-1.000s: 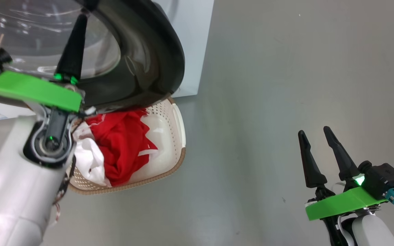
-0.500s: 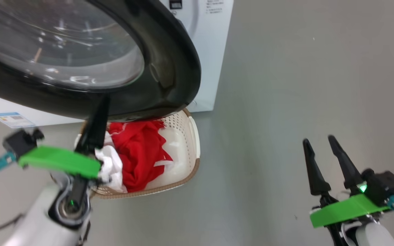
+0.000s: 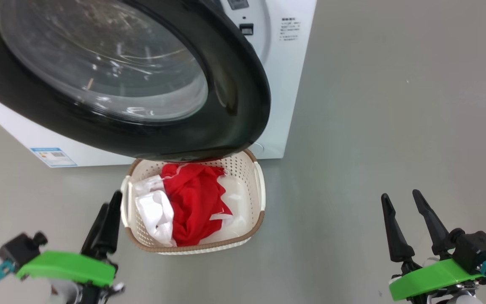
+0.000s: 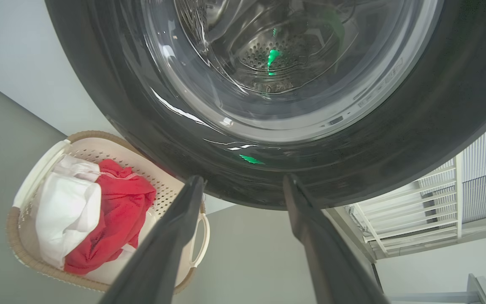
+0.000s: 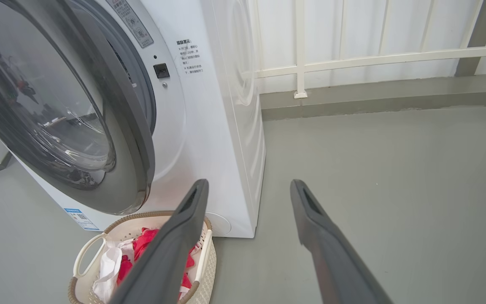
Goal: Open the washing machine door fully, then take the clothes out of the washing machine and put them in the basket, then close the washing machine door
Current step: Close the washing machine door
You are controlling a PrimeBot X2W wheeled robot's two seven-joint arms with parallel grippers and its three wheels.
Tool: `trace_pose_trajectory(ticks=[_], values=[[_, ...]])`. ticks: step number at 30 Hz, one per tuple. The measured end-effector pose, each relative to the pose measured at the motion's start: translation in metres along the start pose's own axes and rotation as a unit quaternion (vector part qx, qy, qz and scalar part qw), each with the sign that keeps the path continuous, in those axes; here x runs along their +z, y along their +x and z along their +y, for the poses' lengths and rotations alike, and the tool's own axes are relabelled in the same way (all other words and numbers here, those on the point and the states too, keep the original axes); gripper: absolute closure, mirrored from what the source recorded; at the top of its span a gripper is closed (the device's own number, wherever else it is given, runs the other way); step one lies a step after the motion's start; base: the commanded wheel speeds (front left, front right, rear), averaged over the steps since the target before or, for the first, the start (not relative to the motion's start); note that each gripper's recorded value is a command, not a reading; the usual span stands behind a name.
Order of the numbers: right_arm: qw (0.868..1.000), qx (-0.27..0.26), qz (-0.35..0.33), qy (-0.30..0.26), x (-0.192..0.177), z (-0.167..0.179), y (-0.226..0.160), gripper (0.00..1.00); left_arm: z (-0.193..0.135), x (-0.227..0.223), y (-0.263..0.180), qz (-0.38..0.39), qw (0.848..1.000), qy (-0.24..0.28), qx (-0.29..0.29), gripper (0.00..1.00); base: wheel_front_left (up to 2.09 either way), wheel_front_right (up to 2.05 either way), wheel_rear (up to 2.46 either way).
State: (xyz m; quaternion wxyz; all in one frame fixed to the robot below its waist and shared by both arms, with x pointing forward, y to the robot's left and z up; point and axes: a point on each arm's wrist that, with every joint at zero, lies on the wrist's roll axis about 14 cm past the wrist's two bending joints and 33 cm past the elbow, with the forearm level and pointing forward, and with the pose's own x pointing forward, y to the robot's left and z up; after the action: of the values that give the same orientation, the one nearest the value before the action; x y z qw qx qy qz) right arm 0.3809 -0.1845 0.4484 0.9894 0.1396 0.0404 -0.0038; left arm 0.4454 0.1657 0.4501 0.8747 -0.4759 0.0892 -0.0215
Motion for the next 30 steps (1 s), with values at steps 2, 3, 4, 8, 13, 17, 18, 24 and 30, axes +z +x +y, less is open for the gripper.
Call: trace_pose_trajectory(ticks=[2, 3, 4, 8, 13, 17, 18, 24, 30], values=[[1.0, 0.005, 0.001, -0.003, 0.0, 0.003, -0.003, 0.0, 0.012, 0.006, -0.014, -0.011, 1.0, 0.018, 0.015, 0.0, 0.0, 0.0, 0.0], [1.0, 0.005, 0.004, -0.003, -0.002, 0.003, -0.005, 0.0, 0.016, 0.008, -0.019, -0.014, 0.999, 0.028, 0.019, 0.0, 0.0, 0.0, 0.0], [1.0, 0.005, 0.006, -0.003, -0.004, 0.003, -0.006, 0.0, 0.019, 0.011, -0.022, -0.02, 0.999, 0.036, 0.023, 0.0, 0.0, 0.0, 0.0], [1.0, 0.01, 0.006, -0.003, -0.004, 0.006, -0.007, 0.0, 0.028, 0.02, -0.035, -0.035, 0.996, 0.073, 0.034, 0.0, 0.0, 0.0, 0.0], [1.0, 0.017, 0.003, -0.003, -0.002, 0.011, -0.006, 0.0, 0.035, 0.028, -0.051, -0.044, 0.99, 0.129, 0.042, 0.0, 0.0, 0.0, 0.0], [1.0, 0.017, 0.01, -0.004, -0.006, 0.011, -0.01, 0.0, 0.038, 0.034, -0.059, -0.049, 0.981, 0.184, 0.042, 0.0, 0.0, 0.0, 0.0], [1.0, 0.018, 0.009, -0.005, -0.005, 0.011, -0.009, 0.0, 0.038, 0.035, -0.061, -0.05, 0.978, 0.198, 0.043, 0.0, 0.0, 0.0, 0.0], [1.0, 0.018, 0.005, -0.006, -0.003, 0.011, -0.008, 0.0, 0.038, 0.038, -0.07, -0.053, 0.964, 0.258, 0.043, 0.0, 0.0, 0.0, 0.0], [1.0, 0.023, 0.002, -0.005, -0.001, 0.014, -0.008, 0.0, 0.033, 0.048, -0.08, -0.074, 0.946, 0.313, 0.044, 0.0, 0.0, 0.0, 0.0]])
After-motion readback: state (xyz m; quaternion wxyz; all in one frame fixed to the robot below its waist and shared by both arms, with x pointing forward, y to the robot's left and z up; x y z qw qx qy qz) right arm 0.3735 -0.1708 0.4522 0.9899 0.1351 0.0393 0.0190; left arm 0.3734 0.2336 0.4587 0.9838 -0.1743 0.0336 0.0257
